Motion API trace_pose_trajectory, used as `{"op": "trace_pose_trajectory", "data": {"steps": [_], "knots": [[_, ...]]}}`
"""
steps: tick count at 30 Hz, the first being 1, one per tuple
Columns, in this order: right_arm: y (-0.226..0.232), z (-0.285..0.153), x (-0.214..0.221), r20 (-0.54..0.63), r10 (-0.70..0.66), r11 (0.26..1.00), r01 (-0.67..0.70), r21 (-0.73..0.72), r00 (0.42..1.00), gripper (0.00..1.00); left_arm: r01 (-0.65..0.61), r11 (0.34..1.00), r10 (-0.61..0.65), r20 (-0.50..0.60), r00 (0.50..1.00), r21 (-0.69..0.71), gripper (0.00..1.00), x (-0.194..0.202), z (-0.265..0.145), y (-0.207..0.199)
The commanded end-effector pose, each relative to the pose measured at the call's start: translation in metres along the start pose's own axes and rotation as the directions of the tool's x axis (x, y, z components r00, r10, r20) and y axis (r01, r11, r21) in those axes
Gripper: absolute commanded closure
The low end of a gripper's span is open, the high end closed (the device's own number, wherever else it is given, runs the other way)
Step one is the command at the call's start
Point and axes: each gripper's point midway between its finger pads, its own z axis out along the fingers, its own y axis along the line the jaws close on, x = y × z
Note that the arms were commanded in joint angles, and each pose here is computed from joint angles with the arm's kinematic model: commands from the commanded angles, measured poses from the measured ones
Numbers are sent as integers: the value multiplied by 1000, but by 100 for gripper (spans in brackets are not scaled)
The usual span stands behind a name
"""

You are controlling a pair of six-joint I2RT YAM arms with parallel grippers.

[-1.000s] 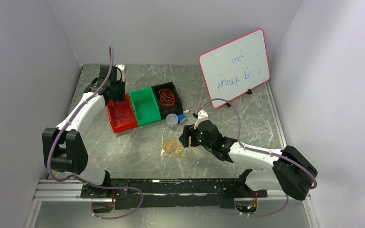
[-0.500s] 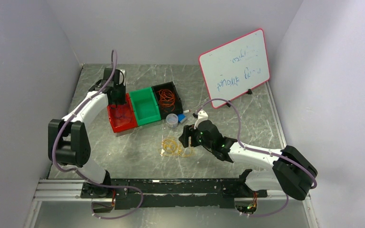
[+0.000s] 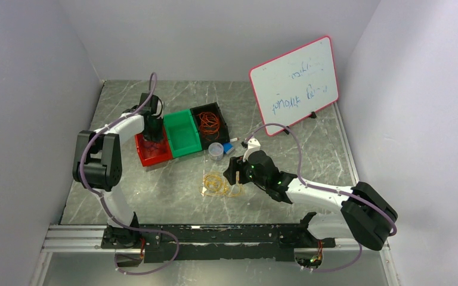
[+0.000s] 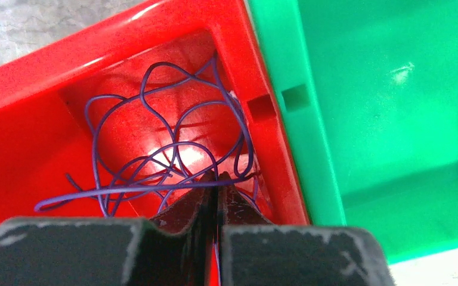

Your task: Untangle the cables

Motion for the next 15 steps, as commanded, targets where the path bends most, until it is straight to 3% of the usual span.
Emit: {"op": "trace_pose_trajectory", "data": {"steps": [1,8,15], "knots": [[1,0,-5,26,-13,1000,13,-6,1000,29,2,1000,-2,10,1000,14,90,-14,0,0],[-1,-2,-6,29,-19,1000,19,3,999,29,16,1000,-16,12,1000,-22,75,-19,0,6],[-2,-2,-7,30,-22,1000,22,8,999,29,28,1000,-28,139,990,-1,60,-48,-36,4]]}}
